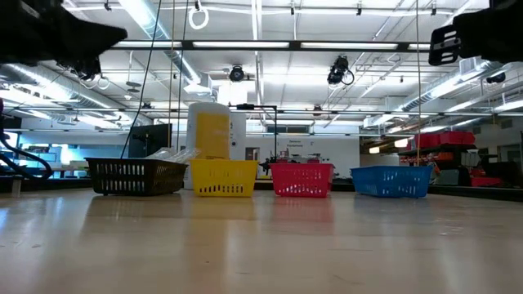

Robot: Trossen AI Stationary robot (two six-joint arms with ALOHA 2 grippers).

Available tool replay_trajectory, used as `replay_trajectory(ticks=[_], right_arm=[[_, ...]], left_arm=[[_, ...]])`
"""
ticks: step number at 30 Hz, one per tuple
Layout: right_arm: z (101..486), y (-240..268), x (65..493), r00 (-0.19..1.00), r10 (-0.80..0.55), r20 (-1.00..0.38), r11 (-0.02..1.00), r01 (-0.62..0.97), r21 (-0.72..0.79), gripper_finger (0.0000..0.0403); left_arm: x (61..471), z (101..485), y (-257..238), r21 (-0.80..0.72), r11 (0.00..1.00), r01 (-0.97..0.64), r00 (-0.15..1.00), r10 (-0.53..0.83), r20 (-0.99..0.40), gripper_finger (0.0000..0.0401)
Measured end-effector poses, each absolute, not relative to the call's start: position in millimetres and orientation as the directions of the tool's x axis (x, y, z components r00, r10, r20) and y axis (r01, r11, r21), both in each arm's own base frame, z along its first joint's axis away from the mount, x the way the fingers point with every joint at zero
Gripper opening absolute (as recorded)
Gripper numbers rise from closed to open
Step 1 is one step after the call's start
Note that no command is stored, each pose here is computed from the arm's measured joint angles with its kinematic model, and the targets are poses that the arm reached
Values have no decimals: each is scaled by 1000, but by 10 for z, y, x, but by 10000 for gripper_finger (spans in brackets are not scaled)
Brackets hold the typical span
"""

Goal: Pick & Place Travel size toiletries
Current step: Return to Home Position

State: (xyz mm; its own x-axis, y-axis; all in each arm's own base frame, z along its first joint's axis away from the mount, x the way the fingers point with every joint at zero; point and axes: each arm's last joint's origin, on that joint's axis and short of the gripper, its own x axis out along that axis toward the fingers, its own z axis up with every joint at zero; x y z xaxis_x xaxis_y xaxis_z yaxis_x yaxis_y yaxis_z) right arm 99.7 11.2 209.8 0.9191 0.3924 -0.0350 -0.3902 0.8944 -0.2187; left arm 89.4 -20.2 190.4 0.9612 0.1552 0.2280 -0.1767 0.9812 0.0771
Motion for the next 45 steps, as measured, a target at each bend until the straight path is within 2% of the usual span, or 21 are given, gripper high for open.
replay_trajectory(ticks=[4,10,16,23,26,31,39,45], right_arm=[[2089,113,962,919,393,-26,896,-389,-213,2],[2057,133,904,884,466,-47,864,-466,-192,2],[2044,142,900,867,496,-56,852,-498,-163,2],[1860,143,964,867,499,-17,852,-494,-174,2],[1849,132,979,886,463,15,872,-452,-185,2],[1826,107,994,927,376,0,923,-374,-90,2],[1819,106,996,928,373,-6,926,-373,-64,2],[1820,76,1007,963,269,-5,962,-269,-41,2]], left_arm=[[907,1879,-150,78,963,-257,951,237,199,6],[937,1805,-142,57,985,-164,978,155,140,7],[938,1735,-63,-13,930,-369,927,369,64,12],[938,1732,-57,-48,924,-379,922,382,60,18],[938,1731,-57,-82,923,-376,922,381,60,15],[938,1730,-57,-50,924,-379,922,382,59,17],[938,1733,-57,-33,924,-380,922,382,62,16],[938,1734,-58,-45,925,-378,923,380,64,16]])
